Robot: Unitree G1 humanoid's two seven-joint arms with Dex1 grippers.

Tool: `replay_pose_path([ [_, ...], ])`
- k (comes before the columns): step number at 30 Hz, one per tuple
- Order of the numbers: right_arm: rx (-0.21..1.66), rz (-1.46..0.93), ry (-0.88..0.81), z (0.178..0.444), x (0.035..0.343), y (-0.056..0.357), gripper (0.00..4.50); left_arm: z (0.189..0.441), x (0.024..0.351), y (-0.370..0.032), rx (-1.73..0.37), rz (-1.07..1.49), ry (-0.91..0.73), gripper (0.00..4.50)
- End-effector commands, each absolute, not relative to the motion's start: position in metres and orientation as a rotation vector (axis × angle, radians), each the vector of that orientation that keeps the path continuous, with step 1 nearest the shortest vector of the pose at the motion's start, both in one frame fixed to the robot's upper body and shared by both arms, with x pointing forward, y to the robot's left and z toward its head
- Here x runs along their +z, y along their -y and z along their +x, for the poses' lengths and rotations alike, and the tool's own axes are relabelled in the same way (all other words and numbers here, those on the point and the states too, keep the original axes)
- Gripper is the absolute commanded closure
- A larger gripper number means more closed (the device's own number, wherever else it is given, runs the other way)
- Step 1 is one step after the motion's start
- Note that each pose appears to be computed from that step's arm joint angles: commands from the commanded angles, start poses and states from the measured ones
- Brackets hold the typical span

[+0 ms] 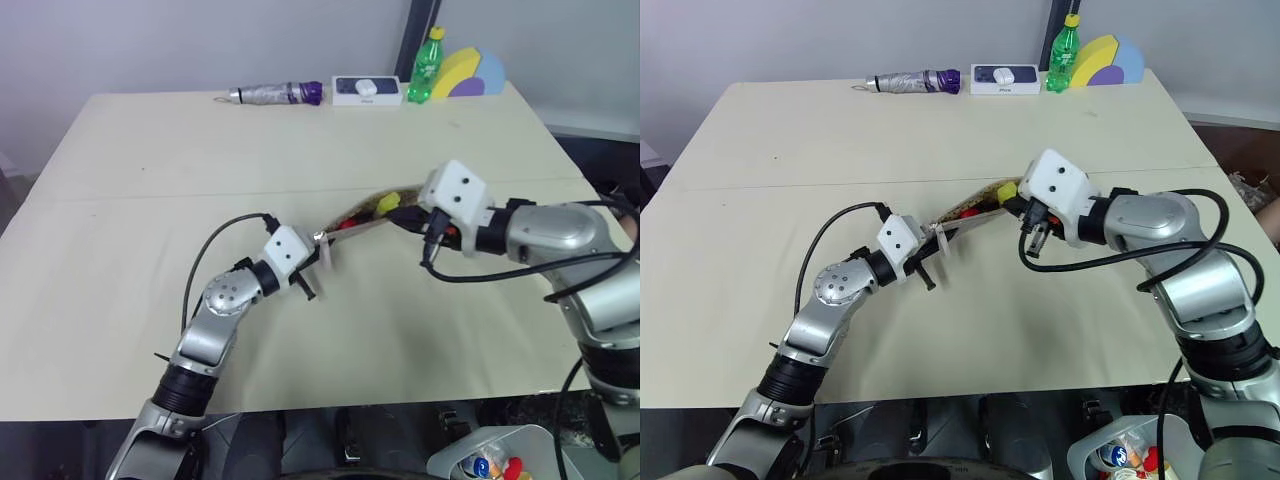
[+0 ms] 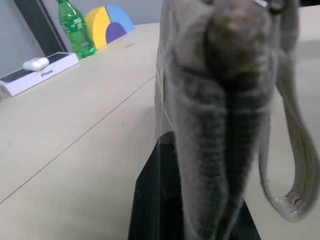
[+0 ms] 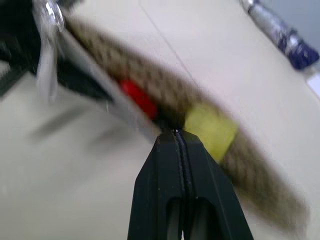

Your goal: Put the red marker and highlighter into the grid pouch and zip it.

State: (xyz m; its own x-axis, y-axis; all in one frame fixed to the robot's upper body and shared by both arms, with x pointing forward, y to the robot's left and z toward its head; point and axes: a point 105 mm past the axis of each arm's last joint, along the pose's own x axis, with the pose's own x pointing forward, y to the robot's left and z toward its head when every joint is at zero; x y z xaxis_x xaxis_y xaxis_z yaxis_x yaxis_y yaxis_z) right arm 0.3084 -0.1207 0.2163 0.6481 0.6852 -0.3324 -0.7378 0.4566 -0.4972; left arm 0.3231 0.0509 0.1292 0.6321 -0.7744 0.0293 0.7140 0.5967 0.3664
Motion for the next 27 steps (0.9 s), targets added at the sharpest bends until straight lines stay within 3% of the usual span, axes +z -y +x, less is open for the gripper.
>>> replay_pose_path([
  [1,0.891,-0.691,-0.024,0.305,0.226,0.110,4.46,0.318,0.142,-0.048,-0.878,0.338,0.249,4.50],
  [12,0.925,-0.661,-0.008,0.294,0.235,0.115,4.46,0.325,0.146,-0.050,-0.835,0.310,0.249,4.50],
  [17,0.956,-0.577,-0.016,0.286,0.235,0.110,4.46,0.343,0.162,-0.046,-0.769,0.100,0.219,4.50],
  [19,0.954,-0.533,-0.019,0.286,0.236,0.109,3.94,0.350,0.170,-0.038,-0.767,0.011,0.198,4.50],
  [23,0.894,-0.457,-0.015,0.295,0.234,0.107,2.43,0.356,0.176,-0.020,-0.810,-0.112,0.135,4.50],
  [27,0.840,-0.366,-0.010,0.306,0.229,0.103,2.43,0.355,0.181,-0.010,-0.850,-0.187,0.099,4.50],
])
